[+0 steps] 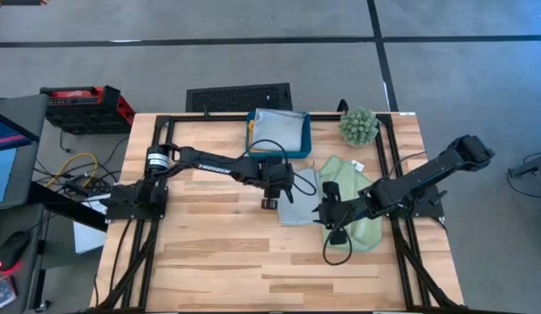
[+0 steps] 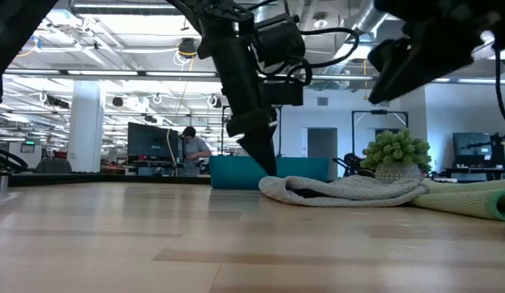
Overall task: Fold microfiber towels
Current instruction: Put the gray microfiber cloth in the blue bin
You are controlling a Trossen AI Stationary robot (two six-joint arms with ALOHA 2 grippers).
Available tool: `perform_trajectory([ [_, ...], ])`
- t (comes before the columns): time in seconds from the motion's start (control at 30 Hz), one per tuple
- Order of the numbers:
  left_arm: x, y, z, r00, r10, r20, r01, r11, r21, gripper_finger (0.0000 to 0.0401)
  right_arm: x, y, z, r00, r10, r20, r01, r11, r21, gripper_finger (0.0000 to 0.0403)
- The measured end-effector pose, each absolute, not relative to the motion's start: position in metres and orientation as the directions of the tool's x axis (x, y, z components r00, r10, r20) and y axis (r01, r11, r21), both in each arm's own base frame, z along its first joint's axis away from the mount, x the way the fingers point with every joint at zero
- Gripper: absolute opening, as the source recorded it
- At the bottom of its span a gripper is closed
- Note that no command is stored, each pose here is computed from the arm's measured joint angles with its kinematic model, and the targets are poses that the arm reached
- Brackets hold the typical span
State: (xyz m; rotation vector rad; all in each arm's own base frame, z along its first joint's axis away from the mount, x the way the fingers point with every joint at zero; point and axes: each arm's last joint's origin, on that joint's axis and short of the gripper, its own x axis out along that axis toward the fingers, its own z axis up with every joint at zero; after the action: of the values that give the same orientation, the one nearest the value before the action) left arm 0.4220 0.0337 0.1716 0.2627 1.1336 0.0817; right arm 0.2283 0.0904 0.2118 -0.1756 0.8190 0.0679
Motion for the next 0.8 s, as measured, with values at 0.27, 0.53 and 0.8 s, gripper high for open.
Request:
perform_trajectory([
  [0.27,0.429,0.045,0.157,0.431,0.221,-0.875,0.076,0.957,0.279,0.0137,0.246,0.078,0.169,0.624,-0.071,-0.778,-0.043,0.991,-0.124,0.0154],
  [0.53,0.427,0.047,0.144,0.355,0.224,-0.908,0.089,0.958,0.271,0.0137,0.257,0.079,0.133,0.532,-0.083,-0.843,-0.032,0.993,-0.118,0.0154],
  [0.8,0.414,0.037,0.144,0.234,0.197,-0.952,0.058,0.975,0.216,0.0137,0.261,0.069,0.120,0.479,-0.122,-0.869,0.039,0.992,-0.118,0.0154],
])
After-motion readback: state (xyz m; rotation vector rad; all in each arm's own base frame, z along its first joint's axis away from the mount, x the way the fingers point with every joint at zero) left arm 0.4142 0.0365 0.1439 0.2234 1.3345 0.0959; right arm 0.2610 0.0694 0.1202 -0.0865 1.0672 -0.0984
